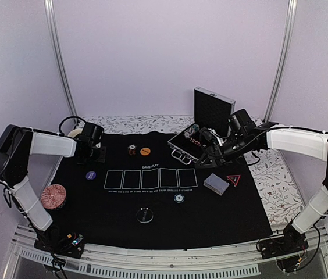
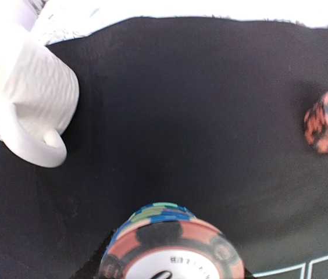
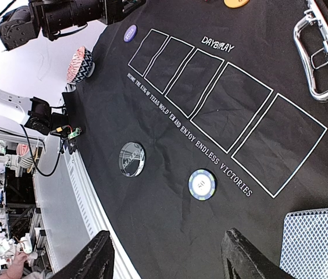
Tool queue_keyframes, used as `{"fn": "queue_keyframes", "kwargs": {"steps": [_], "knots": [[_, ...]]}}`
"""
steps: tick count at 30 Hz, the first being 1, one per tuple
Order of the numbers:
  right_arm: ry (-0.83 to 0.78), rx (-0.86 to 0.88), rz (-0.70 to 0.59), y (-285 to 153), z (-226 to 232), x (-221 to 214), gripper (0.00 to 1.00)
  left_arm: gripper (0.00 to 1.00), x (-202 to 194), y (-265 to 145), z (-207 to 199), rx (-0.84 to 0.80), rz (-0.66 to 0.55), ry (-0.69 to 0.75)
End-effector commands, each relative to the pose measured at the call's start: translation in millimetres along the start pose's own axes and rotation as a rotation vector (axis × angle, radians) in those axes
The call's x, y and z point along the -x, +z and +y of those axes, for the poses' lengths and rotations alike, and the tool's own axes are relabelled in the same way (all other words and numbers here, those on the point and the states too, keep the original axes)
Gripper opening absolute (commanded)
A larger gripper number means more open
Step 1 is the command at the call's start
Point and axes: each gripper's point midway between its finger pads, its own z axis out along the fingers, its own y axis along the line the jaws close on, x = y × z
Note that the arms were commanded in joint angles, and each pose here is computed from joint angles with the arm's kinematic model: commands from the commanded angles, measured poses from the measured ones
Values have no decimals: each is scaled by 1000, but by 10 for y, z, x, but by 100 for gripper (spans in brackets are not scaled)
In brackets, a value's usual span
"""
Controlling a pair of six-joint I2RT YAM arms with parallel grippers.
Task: Distribute texas hold em gaming equipment
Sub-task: Place the poker chips pile at the small blind area.
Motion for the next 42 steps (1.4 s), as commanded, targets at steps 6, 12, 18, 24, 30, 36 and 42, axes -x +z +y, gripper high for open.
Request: {"fn": "queue_keyframes", "kwargs": {"steps": [6,12,18,24,30,36,42], "knots": [[-39,-18,-32,-145,49,127,65,0,121,8,126,51,-81,-235],[-39,-16,-26,-140,41,137,65,0,-34,62,127,56,-68,-273],[-36,-17,-24,-140,38,130,65,0,-162,155,126,72,-37,-277],[-33,-15,-22,-142,38,121,65,0,-266,226,123,81,-16,-296],[-30,-14,-19,-138,41,118,65,0,-327,286,85,73,10,-304],[-30,-12,-21,-136,46,136,65,0,-369,296,109,88,20,-324],[-30,-7,-21,-133,52,147,65,1,-391,304,111,98,39,-336]]}}
